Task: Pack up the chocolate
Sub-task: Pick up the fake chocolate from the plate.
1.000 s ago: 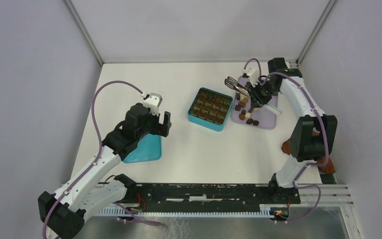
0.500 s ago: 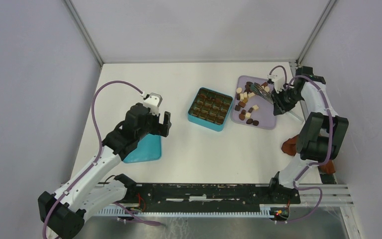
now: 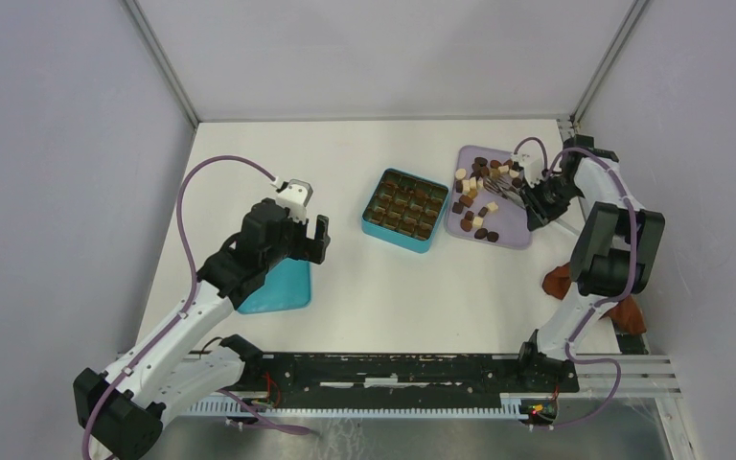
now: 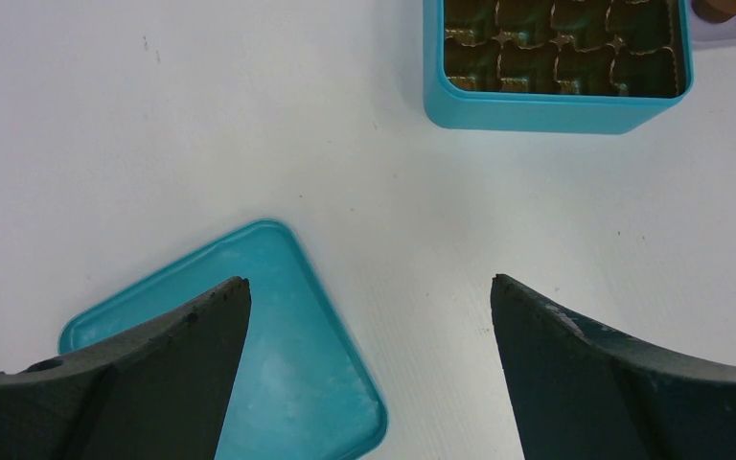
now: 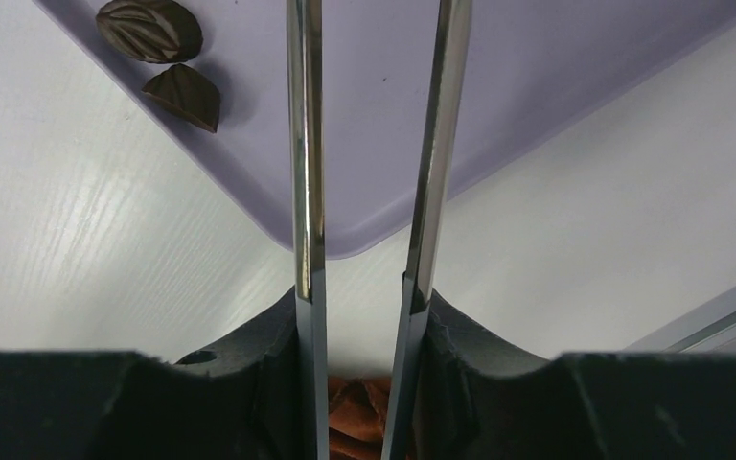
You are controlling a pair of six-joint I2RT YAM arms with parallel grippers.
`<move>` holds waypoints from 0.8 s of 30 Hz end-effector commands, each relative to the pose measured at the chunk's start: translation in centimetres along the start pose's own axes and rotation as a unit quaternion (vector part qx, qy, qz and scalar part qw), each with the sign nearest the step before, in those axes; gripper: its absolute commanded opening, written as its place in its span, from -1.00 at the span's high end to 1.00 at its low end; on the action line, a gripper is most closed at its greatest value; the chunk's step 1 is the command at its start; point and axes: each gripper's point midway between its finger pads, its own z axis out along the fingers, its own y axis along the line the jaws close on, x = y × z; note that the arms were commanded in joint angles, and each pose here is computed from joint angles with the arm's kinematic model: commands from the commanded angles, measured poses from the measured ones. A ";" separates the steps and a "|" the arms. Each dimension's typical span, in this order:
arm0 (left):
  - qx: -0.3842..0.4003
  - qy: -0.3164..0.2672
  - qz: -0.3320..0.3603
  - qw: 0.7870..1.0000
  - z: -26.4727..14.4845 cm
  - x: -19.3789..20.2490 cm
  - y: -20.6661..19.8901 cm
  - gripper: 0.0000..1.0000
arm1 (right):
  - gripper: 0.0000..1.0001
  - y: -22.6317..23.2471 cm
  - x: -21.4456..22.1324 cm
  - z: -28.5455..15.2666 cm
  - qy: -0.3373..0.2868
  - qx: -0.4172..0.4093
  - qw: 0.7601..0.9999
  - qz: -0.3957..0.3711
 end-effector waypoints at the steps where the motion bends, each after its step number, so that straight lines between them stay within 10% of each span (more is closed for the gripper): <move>1: 0.002 -0.021 0.011 1.000 -0.1 -1.0 0.1 -1.00 | 0.19 -1.3 -0.2 0.1 0.001 0.020 1.000 -0.005; 24: 0.000 -0.018 0.011 1.000 0.0 -0.9 0.2 -0.99 | 0.06 -3.4 -1.3 1.7 0.021 0.025 0.999 0.002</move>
